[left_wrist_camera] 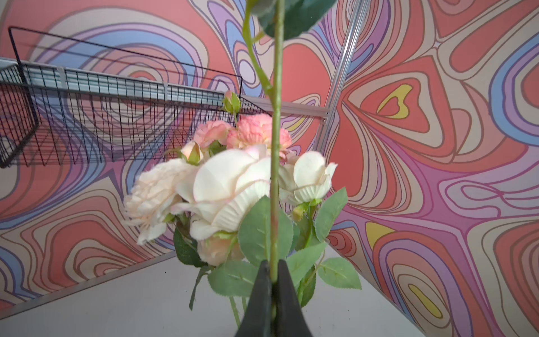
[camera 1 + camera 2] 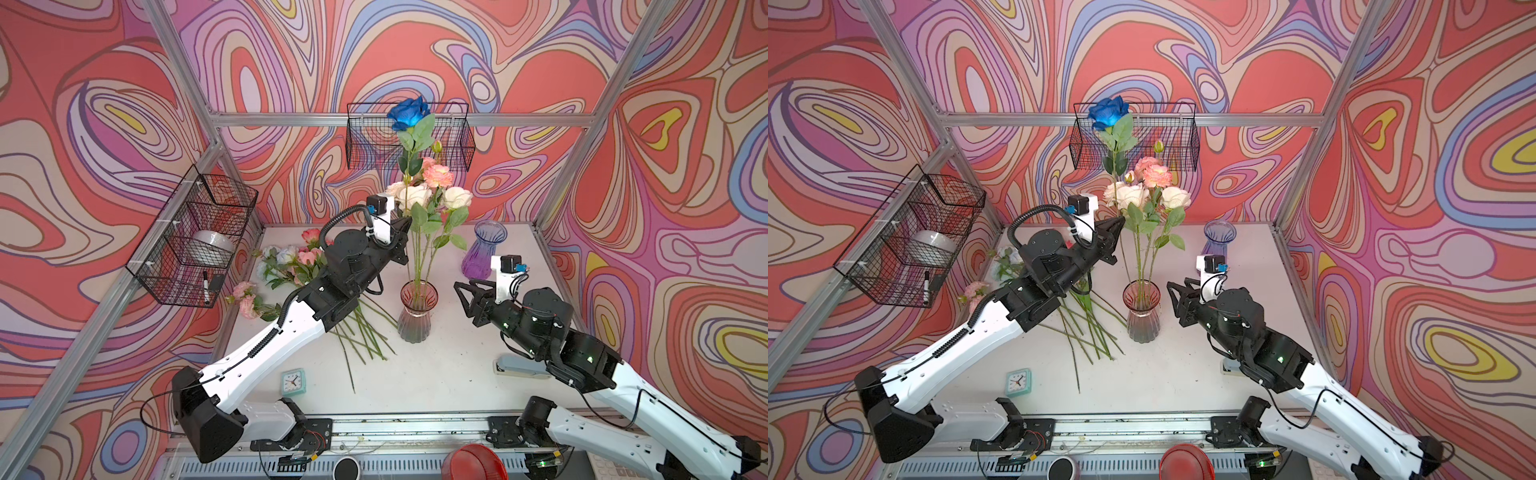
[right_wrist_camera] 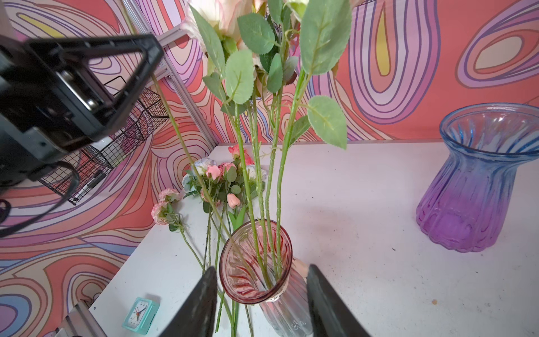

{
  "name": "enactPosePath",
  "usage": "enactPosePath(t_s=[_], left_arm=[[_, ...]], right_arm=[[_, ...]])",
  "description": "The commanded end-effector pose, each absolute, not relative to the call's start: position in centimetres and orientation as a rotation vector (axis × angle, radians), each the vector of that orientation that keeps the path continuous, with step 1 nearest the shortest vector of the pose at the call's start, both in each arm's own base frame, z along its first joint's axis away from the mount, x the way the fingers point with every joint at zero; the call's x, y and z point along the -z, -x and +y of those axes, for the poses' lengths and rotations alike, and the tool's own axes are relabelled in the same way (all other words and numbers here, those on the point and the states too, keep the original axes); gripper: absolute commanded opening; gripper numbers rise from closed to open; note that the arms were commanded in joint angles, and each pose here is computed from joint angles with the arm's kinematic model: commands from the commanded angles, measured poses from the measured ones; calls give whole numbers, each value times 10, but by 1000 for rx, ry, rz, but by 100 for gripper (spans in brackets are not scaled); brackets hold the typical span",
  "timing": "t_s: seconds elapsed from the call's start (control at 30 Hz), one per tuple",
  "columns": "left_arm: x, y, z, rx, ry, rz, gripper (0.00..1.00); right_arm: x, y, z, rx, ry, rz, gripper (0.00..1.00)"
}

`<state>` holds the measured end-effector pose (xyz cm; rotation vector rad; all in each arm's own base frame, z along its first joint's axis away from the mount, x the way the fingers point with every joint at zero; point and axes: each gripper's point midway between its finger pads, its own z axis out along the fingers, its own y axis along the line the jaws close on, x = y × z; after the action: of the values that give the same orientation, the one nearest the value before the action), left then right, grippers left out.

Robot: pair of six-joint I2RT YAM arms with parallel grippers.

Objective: Arrange the flowers into the vase

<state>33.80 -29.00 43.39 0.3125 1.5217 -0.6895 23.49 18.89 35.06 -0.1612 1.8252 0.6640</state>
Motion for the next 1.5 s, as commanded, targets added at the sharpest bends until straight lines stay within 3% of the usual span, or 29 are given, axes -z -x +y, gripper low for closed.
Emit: enactPosePath(t_s=[0.0, 0.1, 0.27, 0.47, 0.73, 1.03, 1.23, 1.37, 1.47], left_arm=[[-425, -335, -302, 750, -326, 1521, 1], [-410, -330, -308, 755, -341, 1552, 18], [-396, -318, -304, 741, -347, 1584, 57], [-412, -294, -285, 776, -305, 1545, 73], [-407, -269, -240, 761, -196, 1570, 76], [-308, -284, -153, 620, 133, 1872, 76], [-208, -299, -98, 541, 489, 2123, 66], [-152, -309, -73, 534, 688, 2232, 49], [-126, -317, -66, 499, 737, 2256, 45]], right_arm=[[-347, -237, 186, -646, 151, 1828, 51], [-346, -236, 186, -646, 149, 1830, 51], [-345, -237, 186, -652, 146, 1827, 51], [-345, -237, 188, -656, 149, 1827, 56], [-342, -237, 190, -667, 152, 1835, 58], [-337, -236, 192, -676, 159, 1839, 55], [-335, -235, 192, -680, 159, 1842, 55], [-336, -234, 189, -677, 155, 1838, 54], [-337, -232, 186, -670, 153, 1836, 54]])
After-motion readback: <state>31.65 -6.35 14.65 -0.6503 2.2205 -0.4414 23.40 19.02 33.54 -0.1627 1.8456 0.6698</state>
